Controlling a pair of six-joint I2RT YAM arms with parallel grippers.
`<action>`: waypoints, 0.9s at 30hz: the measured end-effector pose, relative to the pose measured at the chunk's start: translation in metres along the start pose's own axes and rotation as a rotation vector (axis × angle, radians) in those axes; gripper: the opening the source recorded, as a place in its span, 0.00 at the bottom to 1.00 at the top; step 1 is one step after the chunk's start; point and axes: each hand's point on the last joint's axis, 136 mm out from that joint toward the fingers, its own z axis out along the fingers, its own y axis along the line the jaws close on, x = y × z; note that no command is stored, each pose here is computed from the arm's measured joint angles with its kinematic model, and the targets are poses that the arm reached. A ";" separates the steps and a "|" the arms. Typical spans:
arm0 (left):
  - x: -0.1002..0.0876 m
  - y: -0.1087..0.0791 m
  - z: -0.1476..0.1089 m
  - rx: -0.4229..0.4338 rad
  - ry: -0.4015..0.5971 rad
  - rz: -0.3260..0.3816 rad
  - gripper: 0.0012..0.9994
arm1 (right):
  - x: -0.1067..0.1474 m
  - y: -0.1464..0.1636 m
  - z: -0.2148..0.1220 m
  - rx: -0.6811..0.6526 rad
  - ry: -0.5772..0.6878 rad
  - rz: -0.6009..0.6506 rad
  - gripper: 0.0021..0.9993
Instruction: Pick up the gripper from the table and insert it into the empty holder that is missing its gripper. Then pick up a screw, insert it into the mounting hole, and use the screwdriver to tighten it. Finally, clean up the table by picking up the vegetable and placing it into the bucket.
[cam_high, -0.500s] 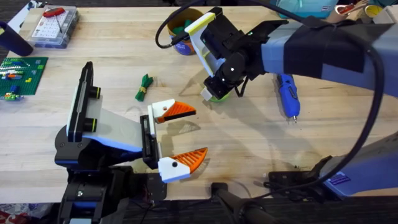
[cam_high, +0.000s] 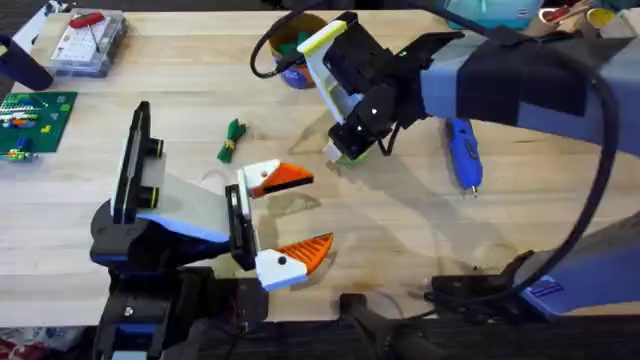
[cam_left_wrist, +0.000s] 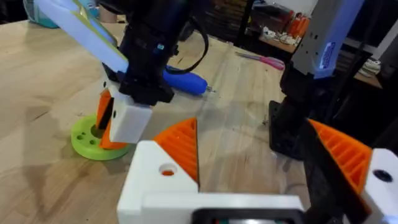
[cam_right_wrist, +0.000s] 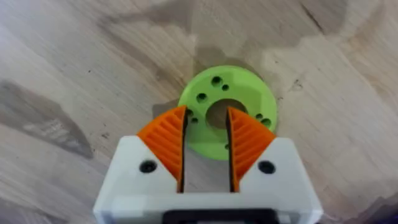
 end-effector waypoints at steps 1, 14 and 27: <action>0.000 0.000 0.000 0.000 0.000 0.000 0.99 | 0.001 0.000 -0.001 0.000 0.008 -0.005 0.36; 0.000 0.001 0.000 -0.003 0.000 0.000 0.99 | 0.018 0.001 -0.082 -0.002 0.044 -0.016 0.36; 0.000 0.001 0.000 -0.003 0.000 -0.001 0.99 | 0.040 -0.005 -0.149 0.015 -0.124 0.096 0.36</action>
